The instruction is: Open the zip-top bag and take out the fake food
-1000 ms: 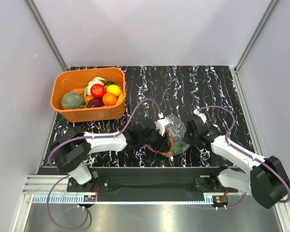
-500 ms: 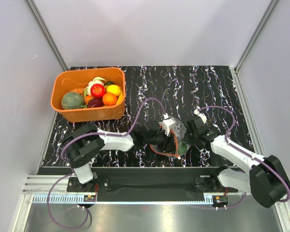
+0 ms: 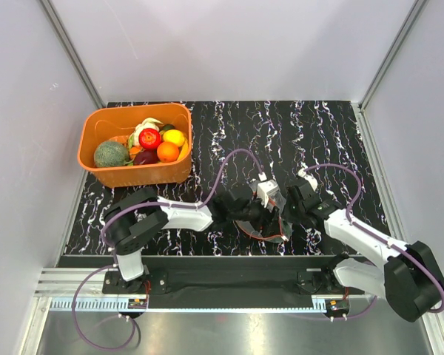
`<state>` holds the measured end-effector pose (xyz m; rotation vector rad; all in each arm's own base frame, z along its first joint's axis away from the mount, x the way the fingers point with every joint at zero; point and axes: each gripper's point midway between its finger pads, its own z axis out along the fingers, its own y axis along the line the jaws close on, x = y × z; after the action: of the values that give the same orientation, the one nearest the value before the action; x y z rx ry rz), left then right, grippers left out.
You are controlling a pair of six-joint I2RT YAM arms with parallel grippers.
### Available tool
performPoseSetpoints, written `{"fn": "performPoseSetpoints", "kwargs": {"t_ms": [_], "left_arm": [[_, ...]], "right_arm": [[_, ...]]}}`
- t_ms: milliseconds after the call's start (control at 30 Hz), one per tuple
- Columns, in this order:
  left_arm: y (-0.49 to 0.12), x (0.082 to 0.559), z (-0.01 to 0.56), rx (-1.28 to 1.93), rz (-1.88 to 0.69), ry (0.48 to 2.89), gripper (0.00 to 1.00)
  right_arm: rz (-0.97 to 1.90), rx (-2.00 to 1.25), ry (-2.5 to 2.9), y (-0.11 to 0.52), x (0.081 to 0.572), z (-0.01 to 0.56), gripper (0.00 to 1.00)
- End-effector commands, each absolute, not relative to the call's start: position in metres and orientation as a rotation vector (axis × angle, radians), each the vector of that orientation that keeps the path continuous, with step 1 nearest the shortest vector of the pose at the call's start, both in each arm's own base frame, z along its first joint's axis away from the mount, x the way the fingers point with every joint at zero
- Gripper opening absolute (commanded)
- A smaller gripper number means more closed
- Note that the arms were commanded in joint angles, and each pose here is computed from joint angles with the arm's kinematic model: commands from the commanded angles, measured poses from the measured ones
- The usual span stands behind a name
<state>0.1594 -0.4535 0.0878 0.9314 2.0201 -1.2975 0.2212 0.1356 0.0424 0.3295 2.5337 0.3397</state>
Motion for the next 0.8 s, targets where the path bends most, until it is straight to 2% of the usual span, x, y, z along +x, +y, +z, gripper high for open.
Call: {"fn": "performPoseSetpoints", "kwargs": {"t_ms": [0, 200, 500, 600, 633, 733, 767], "left_arm": [[-0.471, 0.168, 0.101, 0.941, -1.244, 1.937, 0.85], [-0.474, 0.159, 0.083, 1.018, -1.136, 1.973, 0.89], [-0.457, 0.144, 0.062, 1.092, -1.008, 2.030, 0.88], [-0.450, 0.138, 0.057, 1.124, -1.015, 2.030, 0.78], [-0.449, 0.137, 0.053, 1.130, -1.011, 2.038, 0.65], [-0.446, 0.134, 0.046, 1.152, -1.004, 2.058, 0.52], [-0.445, 0.133, 0.044, 1.158, -1.004, 2.061, 0.45]], "right_arm": [[0.397, 0.341, 2.501, 0.141, 0.223, 0.052, 0.00], [0.397, 0.340, 2.495, 0.140, 0.223, 0.053, 0.00], [0.382, 0.338, 2.504, 0.139, 0.223, 0.052, 0.00], [0.377, 0.340, 2.502, 0.138, 0.222, 0.053, 0.00], [0.376, 0.345, 2.497, 0.137, 0.222, 0.053, 0.00], [0.364, 0.337, 2.488, 0.135, 0.222, 0.055, 0.00], [0.353, 0.337, 2.495, 0.133, 0.221, 0.054, 0.00]]}}
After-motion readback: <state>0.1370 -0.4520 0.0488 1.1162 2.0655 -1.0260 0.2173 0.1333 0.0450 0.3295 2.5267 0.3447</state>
